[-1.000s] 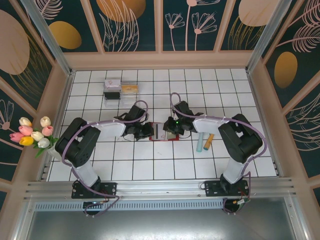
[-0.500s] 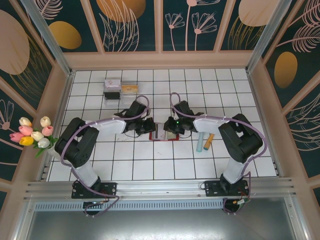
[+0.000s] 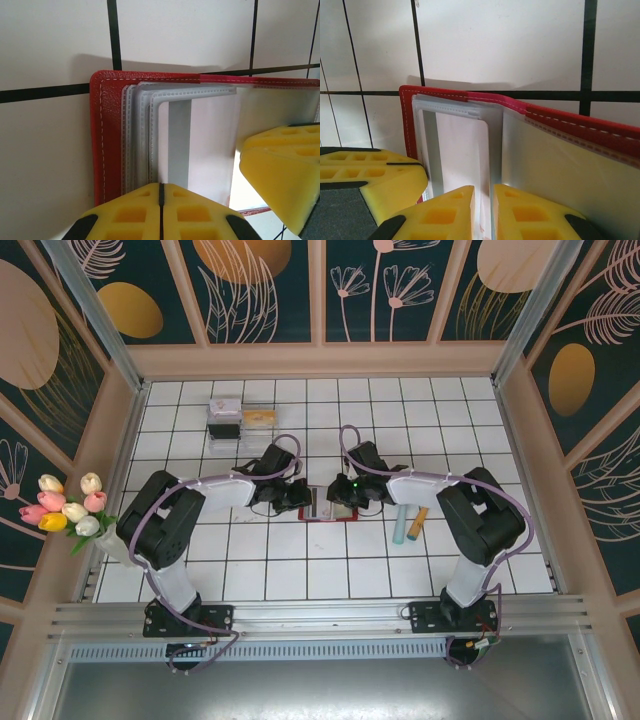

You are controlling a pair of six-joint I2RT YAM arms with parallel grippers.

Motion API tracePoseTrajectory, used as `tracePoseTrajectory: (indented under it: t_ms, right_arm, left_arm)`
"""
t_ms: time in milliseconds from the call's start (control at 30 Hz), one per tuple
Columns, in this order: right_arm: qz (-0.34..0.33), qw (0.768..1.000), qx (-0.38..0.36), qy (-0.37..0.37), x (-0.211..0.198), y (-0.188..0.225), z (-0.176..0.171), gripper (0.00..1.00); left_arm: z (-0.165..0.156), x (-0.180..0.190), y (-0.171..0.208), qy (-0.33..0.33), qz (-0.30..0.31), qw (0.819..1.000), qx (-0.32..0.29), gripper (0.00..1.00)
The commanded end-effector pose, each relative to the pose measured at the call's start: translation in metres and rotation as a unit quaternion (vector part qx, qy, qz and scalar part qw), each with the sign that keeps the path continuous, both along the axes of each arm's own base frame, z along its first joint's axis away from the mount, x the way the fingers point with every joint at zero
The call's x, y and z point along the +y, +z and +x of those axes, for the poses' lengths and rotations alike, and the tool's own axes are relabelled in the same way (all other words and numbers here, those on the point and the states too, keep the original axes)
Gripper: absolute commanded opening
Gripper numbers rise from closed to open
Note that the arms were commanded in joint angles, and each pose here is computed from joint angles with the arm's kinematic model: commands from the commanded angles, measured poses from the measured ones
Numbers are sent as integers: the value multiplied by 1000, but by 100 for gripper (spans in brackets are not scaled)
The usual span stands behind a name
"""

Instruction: Take the credit cards out of the card holder

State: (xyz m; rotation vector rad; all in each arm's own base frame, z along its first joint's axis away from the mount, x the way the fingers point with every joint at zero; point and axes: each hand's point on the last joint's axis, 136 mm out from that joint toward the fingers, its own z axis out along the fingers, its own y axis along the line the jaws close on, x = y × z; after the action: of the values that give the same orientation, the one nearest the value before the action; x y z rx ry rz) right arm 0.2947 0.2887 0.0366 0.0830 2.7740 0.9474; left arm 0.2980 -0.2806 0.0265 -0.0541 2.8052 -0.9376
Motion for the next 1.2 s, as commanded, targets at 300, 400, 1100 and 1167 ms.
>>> tracePoseTrajectory:
  t_ms: [300,400,1100,1167]
  right_arm:
    - [-15,1000,10,22,-8,-21,-10,14]
    - [0,999,2,39,-4,-20,-13,11]
    - [56,995,21,82,-2,-33,-25,15]
    - [58,995,19,84,-1,-32,-24,14]
  left_arm:
    - [-17,14,-29,4,39,999,36,7]
    - [-18,15,-30,4,40,998,38,7]
    - [-22,13,-34,-2,36,998,47,7]
    - [-23,13,-36,-2,37,998,50,7]
